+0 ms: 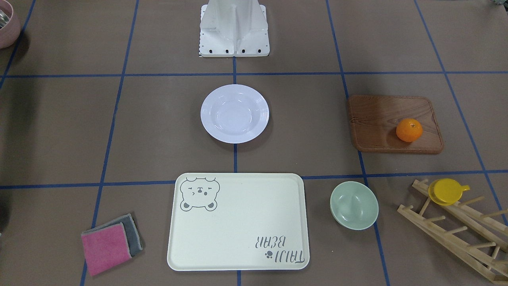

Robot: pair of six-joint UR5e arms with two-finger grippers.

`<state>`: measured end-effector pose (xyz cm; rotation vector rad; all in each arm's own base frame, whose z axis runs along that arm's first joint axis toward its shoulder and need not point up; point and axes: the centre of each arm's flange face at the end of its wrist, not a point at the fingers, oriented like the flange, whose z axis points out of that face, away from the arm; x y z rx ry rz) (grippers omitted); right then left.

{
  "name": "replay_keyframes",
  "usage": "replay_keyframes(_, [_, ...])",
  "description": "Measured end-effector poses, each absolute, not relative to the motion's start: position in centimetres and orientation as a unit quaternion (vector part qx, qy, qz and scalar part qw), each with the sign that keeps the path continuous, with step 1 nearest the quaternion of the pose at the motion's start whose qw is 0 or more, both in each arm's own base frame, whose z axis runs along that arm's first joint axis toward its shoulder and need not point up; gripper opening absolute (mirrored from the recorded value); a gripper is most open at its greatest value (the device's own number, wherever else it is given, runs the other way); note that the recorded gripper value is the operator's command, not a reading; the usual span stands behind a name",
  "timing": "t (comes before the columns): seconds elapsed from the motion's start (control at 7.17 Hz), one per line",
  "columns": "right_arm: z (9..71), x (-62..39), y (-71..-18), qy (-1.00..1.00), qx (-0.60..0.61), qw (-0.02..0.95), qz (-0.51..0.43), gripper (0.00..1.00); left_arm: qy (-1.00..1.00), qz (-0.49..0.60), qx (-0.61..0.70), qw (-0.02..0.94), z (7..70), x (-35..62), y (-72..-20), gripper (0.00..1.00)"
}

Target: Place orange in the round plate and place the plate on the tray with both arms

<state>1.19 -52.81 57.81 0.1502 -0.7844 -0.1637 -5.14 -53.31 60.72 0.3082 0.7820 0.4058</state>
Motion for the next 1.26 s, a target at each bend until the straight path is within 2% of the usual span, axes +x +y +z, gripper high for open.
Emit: replay_keyframes(1.26, [58.1, -0.6, -52.8, -0.381, 0.077, 0.916, -0.1, 1.0, 0.377, 0.206, 0.161, 0.889, 61.1, -4.5, -51.3, 1.0])
